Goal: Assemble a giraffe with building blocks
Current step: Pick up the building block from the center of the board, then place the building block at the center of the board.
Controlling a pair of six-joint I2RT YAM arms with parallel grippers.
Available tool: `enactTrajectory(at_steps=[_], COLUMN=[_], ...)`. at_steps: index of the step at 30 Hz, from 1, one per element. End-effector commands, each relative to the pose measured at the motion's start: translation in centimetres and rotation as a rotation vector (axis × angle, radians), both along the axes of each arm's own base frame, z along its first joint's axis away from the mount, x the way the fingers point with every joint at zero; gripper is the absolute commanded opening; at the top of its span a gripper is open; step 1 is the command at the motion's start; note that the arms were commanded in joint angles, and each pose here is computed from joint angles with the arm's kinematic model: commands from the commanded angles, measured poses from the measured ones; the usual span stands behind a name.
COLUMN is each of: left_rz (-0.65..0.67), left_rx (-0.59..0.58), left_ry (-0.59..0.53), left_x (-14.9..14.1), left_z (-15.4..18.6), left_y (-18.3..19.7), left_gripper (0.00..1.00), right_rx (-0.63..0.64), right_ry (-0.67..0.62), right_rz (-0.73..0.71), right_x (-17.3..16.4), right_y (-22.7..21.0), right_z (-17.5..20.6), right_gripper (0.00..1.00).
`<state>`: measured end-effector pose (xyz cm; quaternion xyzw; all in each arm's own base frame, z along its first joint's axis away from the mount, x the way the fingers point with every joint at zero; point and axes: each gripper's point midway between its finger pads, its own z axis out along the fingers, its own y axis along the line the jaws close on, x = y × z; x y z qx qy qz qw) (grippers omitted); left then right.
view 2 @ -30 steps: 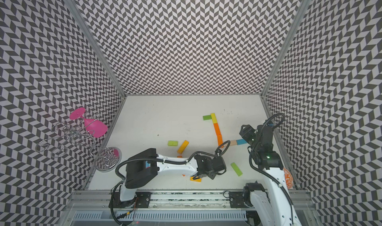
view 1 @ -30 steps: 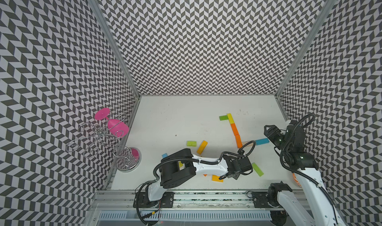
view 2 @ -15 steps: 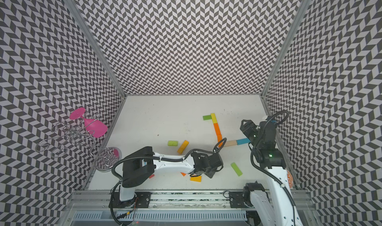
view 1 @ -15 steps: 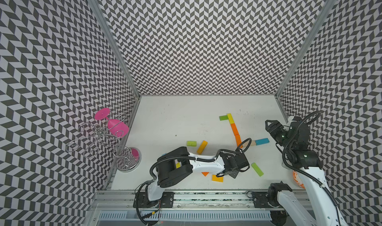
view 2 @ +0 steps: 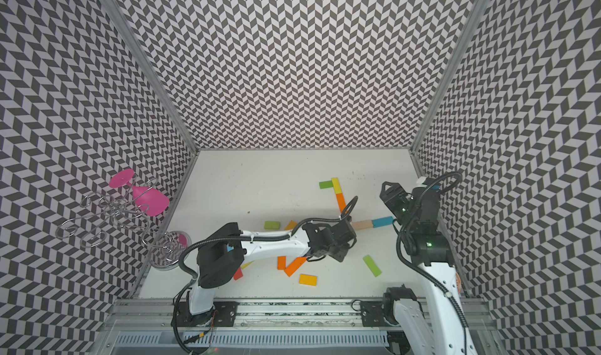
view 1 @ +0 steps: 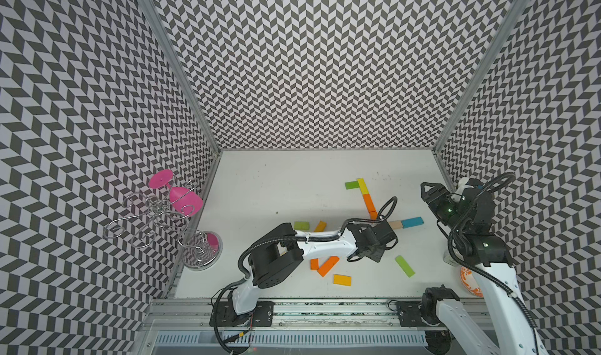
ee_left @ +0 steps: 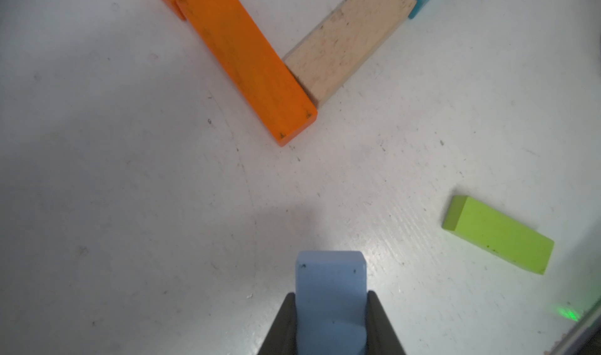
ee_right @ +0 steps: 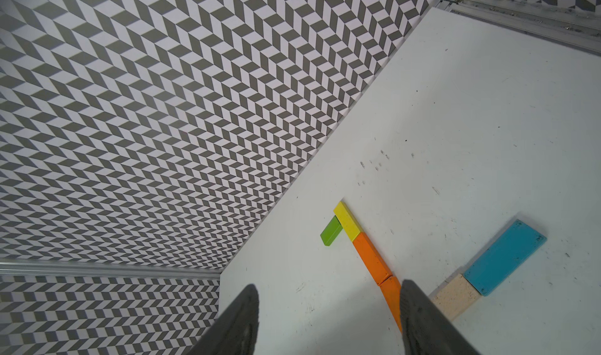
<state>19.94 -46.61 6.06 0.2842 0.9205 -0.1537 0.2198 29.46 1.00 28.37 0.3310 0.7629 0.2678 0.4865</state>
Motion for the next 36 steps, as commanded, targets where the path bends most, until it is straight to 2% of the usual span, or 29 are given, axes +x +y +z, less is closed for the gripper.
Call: enactTrajectory(at_steps=[1, 10, 18, 21, 25, 28, 33, 36], left_rz=[-0.004, 0.017, 0.020, 0.016, -0.010, -0.018, -0.025, -0.039], left_rx=[0.024, 0.028, 0.014, -0.018, -0.089, -0.143, -0.137, -0.102], left_ry=[0.025, 0.048, 0.062, 0.056, 0.065, 0.090, 0.104, 0.114], left_x=[0.1, 1.8, 1.4, 1.2, -0.1, -1.1, -1.5, -1.7], left_z=[-1.6, -3.6, -3.2, -1.4, 1.7, 3.0, 2.3, 0.7], left_y=[-0.7, -2.0, -1.6, -1.8, -2.0, -1.4, -0.9, -0.9], left_gripper=[0.20, 0.24, 0.60, 0.66, 0.68, 0.73, 0.75, 0.69], right_rx=[0.012, 0.021, 0.001, 0.004, 0.005, 0.009, 0.020, 0.022], right_ry=[-0.065, -0.061, -0.070, -0.068, -0.063, -0.062, -0.054, -0.049], right_rz=[-0.012, -0.002, -0.011, -0.009, -0.006, 0.001, 0.011, 0.017], right_x=[0.2, 0.2, 0.2, 0.3, 0.3, 0.4, 0.5, 0.6], right_y=[-0.1, 0.1, -0.2, -0.1, -0.1, 0.1, 0.3, 0.4], right_z=[2.0, 1.4, 1.8, 1.7, 1.4, 1.2, 0.6, 0.4], right_gripper=[0.67, 0.67, 0.67, 0.67, 0.67, 0.67, 0.67, 0.67])
